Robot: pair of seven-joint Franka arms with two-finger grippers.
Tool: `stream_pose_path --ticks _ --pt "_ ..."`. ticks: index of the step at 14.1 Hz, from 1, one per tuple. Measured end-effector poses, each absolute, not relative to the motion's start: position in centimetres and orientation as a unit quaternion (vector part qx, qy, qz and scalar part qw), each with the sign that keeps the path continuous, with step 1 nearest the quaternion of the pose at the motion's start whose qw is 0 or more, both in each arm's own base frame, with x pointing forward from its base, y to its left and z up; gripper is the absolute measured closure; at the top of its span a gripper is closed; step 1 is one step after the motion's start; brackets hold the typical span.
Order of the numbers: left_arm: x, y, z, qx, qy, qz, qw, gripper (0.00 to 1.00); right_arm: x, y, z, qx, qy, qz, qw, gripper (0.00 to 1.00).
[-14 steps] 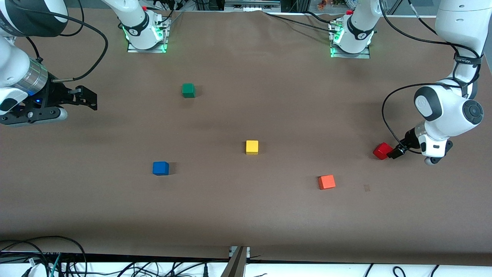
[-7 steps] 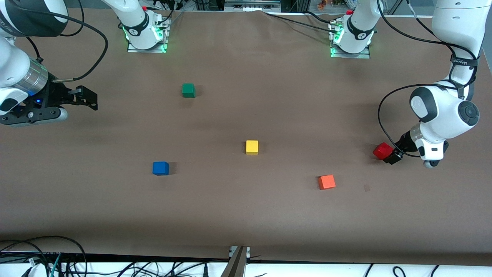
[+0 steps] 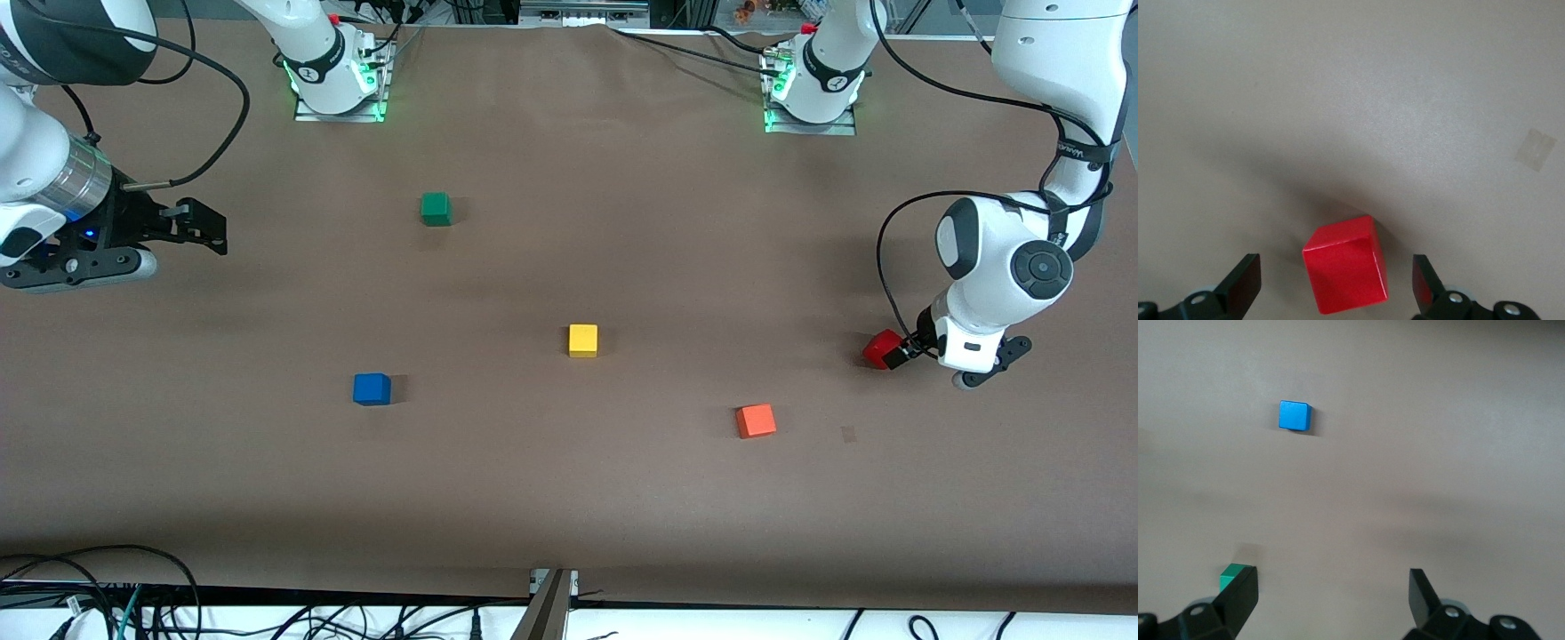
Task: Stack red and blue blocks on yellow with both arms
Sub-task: 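Lower the open left gripper around the red cube, then close the left gripper on the red cube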
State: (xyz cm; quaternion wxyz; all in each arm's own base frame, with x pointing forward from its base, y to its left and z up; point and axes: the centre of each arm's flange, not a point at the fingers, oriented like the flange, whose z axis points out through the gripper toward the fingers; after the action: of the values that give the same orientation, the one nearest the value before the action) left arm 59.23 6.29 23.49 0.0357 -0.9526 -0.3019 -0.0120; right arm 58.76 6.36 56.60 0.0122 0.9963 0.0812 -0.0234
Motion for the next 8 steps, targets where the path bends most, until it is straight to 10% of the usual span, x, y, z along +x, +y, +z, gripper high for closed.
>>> stream_pose_path --ticks 8 --pt "58.9 4.7 22.5 -0.941 -0.336 -0.003 0.034 0.0 59.0 6.4 55.8 0.996 0.081 -0.03 0.011 0.0"
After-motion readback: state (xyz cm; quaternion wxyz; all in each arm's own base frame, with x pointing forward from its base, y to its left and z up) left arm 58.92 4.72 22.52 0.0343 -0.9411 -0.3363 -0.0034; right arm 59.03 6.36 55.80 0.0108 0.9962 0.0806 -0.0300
